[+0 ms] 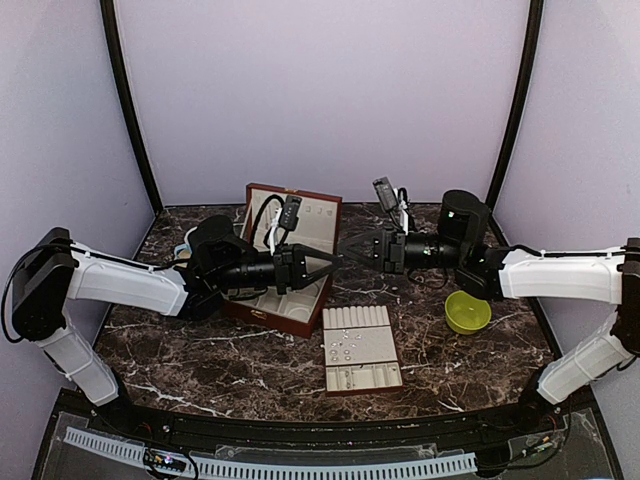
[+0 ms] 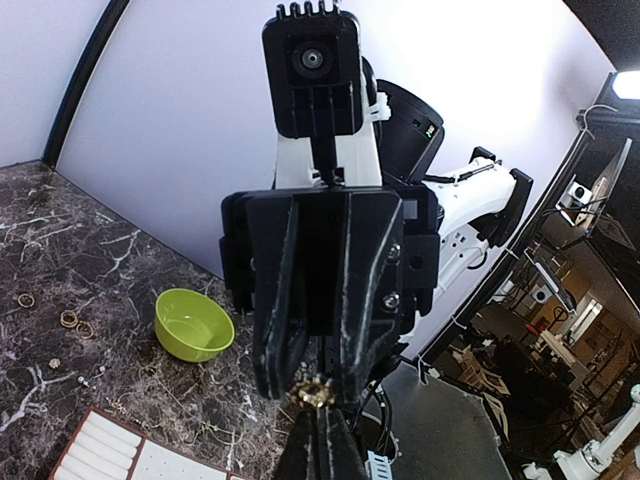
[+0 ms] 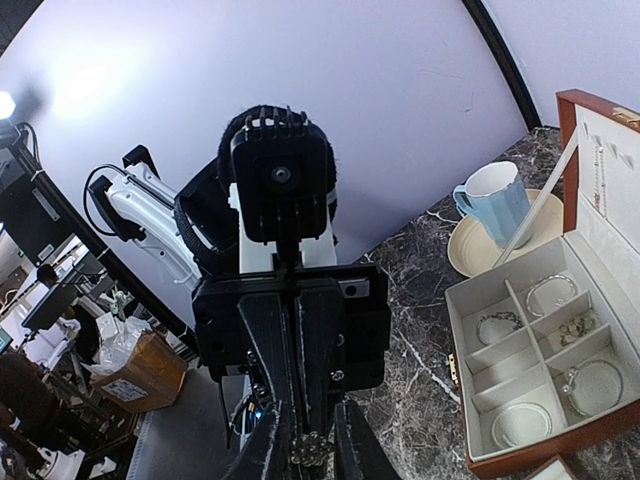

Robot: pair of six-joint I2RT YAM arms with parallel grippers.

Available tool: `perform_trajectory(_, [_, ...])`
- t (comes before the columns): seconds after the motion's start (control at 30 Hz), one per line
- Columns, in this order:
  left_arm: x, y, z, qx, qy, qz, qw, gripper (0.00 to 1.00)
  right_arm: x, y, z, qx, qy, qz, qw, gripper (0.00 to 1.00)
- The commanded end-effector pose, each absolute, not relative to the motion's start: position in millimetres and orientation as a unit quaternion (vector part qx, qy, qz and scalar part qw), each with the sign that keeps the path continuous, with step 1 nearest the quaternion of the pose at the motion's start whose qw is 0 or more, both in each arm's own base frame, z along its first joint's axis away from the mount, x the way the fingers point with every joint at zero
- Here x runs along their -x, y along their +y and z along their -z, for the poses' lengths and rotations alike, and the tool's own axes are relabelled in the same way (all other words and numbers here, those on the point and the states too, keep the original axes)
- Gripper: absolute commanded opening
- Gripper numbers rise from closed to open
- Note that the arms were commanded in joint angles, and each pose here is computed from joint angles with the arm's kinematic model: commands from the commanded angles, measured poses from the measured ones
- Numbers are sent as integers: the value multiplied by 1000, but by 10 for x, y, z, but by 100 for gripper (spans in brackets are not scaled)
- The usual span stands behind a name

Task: Organize the mixed jewelry
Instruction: Pass from the left arm to the right

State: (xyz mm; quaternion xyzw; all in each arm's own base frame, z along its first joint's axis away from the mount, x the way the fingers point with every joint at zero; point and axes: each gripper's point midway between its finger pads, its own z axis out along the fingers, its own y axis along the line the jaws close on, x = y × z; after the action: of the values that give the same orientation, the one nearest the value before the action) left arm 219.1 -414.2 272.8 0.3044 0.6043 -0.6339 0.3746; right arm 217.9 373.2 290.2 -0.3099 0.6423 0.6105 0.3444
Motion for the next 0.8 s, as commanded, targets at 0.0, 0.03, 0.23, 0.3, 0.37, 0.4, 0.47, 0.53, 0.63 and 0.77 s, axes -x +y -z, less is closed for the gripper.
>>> perform_trajectory(0.0, [-2103,-4072,-2979,-309,574,645,398,0,-2158,3744,-2895,312,638,-611,349,16])
perform_trajectory(0.03, [-2106,-4074,-2975,-309,575,645,398,0,-2157,3745,-2889,313,639,-611,348,17])
perform_trajectory(0.23, [-2104,-4067,-3003,-309,572,646,401,0,-2177,3755,-2802,311,648,-605,343,20])
perform_trajectory(0.3, [-2105,-4065,-3008,-308,572,645,402,0,-2179,3757,-2799,311,648,-605,343,20])
perform_trajectory(0.37, [-2105,-4064,-3005,-308,572,646,402,0,-2182,3758,-2790,311,649,-604,343,20])
perform_trajectory(0.4, [-2106,-4061,-3007,-307,571,646,402,0,-2187,3758,-2770,311,651,-602,342,21])
perform_trajectory(0.47, [-2105,-4061,-3016,-307,571,647,403,0,-2195,3761,-2739,311,655,-599,341,21])
perform_trajectory(0.53, [-2105,-4065,-3008,-307,571,646,402,0,-2192,3757,-2747,311,654,-599,342,20])
perform_trajectory(0.63, [-2110,-4065,-2997,-306,572,647,401,0,-2189,3747,-2775,311,652,-599,346,17])
perform_trajectory(0.77, [-2114,-4063,-2994,-304,574,646,401,0,-2191,3735,-2815,310,649,-600,352,13])
